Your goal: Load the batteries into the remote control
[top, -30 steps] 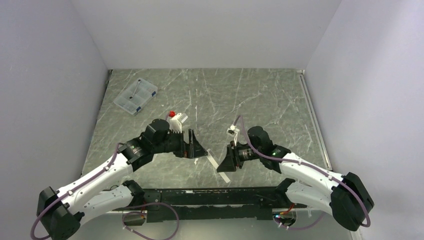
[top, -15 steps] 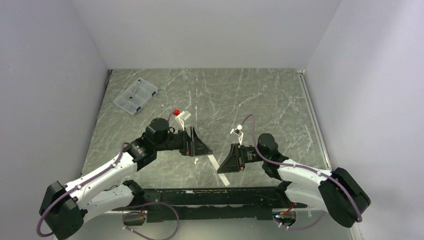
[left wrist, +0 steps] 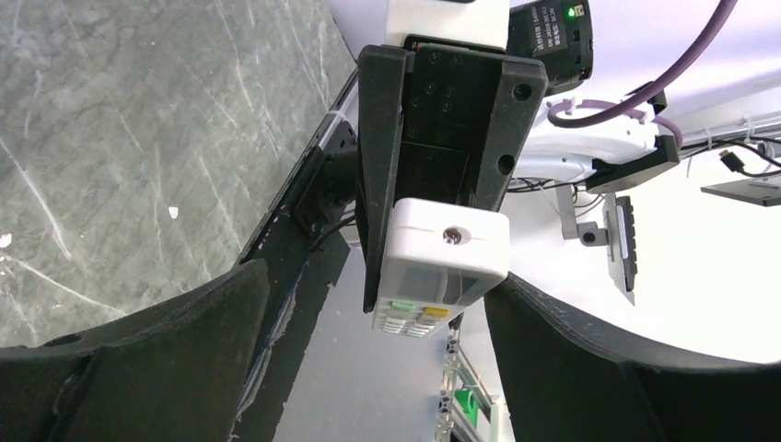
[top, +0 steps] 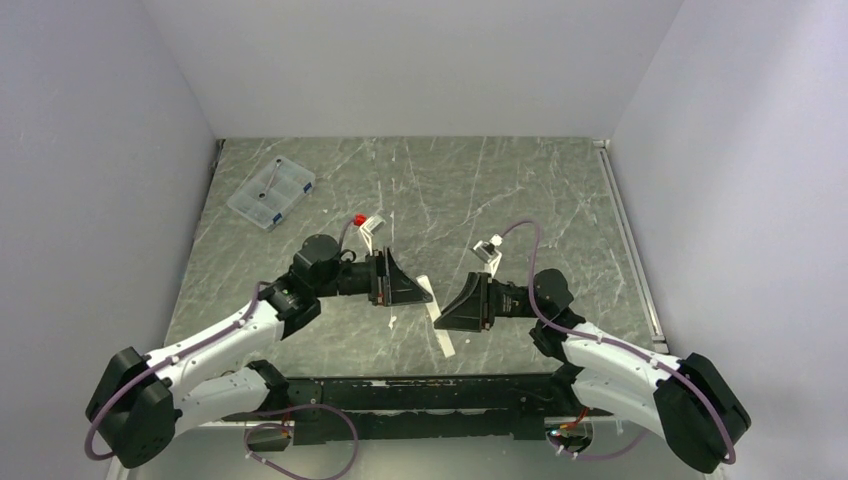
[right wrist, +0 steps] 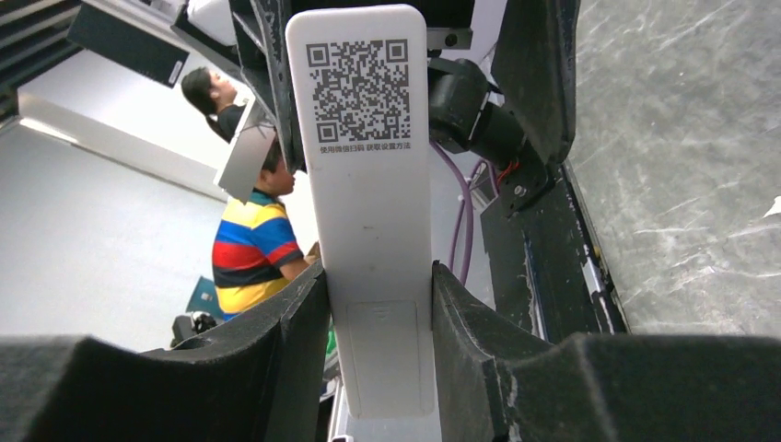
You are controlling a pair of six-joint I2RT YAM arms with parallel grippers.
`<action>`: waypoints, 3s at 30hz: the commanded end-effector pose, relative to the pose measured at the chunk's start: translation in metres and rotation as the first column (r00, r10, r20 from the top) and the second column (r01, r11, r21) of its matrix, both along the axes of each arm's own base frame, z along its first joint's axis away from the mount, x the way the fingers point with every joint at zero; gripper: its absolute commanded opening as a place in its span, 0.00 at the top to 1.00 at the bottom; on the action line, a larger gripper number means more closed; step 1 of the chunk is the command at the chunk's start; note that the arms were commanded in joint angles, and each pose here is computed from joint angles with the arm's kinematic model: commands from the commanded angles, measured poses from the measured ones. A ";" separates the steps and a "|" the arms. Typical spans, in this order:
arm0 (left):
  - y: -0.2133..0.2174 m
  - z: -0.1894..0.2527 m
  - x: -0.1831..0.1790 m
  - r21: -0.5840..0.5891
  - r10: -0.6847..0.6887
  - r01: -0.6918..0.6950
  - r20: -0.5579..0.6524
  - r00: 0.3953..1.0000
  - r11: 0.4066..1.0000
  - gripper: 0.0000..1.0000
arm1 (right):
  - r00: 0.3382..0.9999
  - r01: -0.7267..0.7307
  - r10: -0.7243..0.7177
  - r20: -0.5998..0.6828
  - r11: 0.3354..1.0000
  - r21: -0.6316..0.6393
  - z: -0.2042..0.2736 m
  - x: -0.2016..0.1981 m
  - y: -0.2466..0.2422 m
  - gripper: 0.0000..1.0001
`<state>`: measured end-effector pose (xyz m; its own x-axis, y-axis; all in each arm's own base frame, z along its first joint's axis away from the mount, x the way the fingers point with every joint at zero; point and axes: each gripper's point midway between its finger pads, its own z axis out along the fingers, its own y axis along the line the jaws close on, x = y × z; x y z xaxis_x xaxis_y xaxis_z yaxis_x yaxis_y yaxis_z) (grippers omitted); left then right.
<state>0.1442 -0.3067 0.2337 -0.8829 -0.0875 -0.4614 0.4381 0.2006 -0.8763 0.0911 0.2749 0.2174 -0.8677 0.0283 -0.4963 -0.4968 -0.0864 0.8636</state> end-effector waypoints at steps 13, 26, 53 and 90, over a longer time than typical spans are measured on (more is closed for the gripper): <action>-0.006 0.032 0.004 -0.122 -0.008 0.013 0.038 0.999 0.992 0.29 | 0.990 0.136 -0.138 0.015 0.989 0.063 0.025 0.025 0.005 1.00; -0.010 0.038 0.007 -0.144 -0.012 0.019 0.048 0.999 0.989 0.36 | 0.993 0.122 -0.121 -0.019 0.990 0.073 0.021 0.024 0.009 1.00; -0.012 0.041 0.011 -0.139 -0.005 0.015 0.067 0.998 0.990 1.00 | 0.991 0.127 -0.126 -0.034 0.991 0.038 0.013 0.022 0.010 0.77; -0.004 -0.097 0.056 0.606 0.224 -0.167 -0.019 0.974 0.778 1.00 | 0.793 0.599 -0.466 0.393 0.714 -0.362 0.010 0.062 -0.076 0.25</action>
